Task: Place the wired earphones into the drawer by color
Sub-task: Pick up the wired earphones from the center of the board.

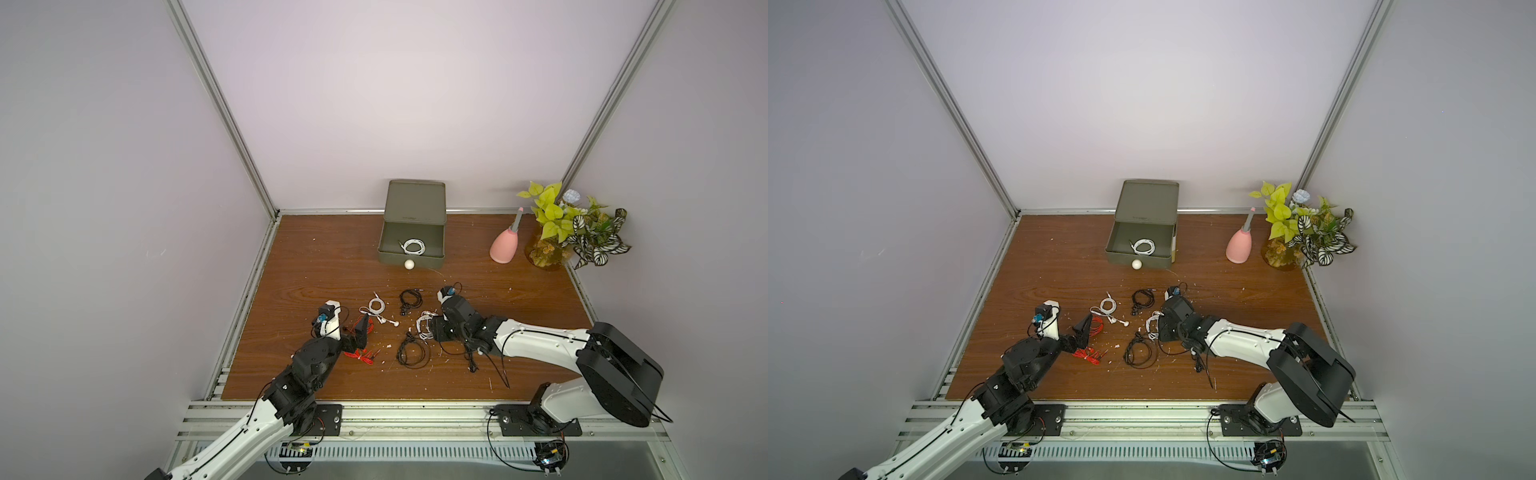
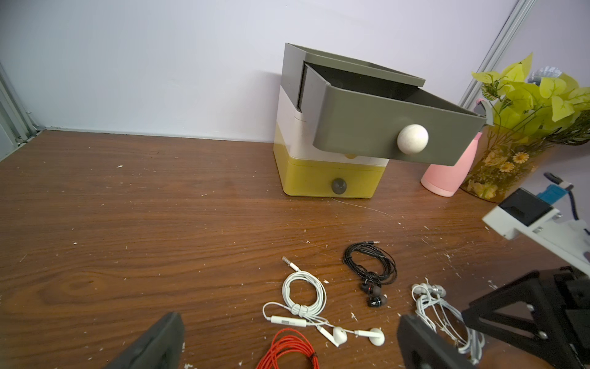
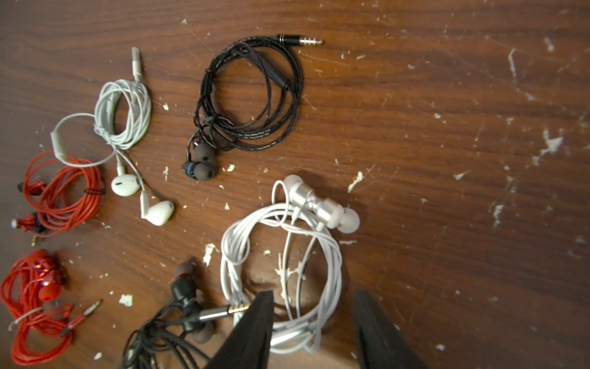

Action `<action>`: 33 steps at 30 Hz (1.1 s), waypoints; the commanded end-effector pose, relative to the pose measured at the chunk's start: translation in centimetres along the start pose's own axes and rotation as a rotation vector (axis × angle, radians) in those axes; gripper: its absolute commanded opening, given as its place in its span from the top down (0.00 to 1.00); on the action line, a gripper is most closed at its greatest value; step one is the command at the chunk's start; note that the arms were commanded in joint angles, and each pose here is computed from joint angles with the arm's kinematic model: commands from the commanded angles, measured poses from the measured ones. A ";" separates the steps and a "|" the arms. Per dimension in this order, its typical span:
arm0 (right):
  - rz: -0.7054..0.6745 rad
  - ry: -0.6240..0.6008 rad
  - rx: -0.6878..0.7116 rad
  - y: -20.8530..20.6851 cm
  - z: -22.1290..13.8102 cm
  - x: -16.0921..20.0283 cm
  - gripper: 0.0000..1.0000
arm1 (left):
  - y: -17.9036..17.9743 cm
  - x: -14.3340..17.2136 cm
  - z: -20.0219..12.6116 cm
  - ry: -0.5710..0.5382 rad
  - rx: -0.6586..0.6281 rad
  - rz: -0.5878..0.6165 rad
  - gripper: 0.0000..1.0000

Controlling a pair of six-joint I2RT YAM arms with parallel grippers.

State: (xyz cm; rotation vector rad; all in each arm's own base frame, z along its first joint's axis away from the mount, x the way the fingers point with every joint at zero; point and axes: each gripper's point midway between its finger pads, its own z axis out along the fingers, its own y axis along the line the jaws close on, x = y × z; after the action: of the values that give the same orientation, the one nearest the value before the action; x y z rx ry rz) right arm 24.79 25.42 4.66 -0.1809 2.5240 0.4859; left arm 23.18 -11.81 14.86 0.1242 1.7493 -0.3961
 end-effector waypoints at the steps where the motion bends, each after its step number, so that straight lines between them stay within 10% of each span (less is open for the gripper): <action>1: -0.006 -0.019 0.015 0.7 0.2 -1.1 0.57 | 0.1 0.4 0.0 0.004 -0.001 0.004 0.00; 33: -0.100 0.128 0.217 -1.9 1.5 1.8 0.74 | 0.1 0.5 -0.1 0.004 -0.001 0.003 0.01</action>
State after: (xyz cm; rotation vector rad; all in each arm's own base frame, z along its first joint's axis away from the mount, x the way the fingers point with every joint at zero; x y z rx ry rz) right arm 25.44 25.20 2.96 -0.2240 2.5965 0.2614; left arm 23.17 -11.80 14.79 0.1246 1.7503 -0.3956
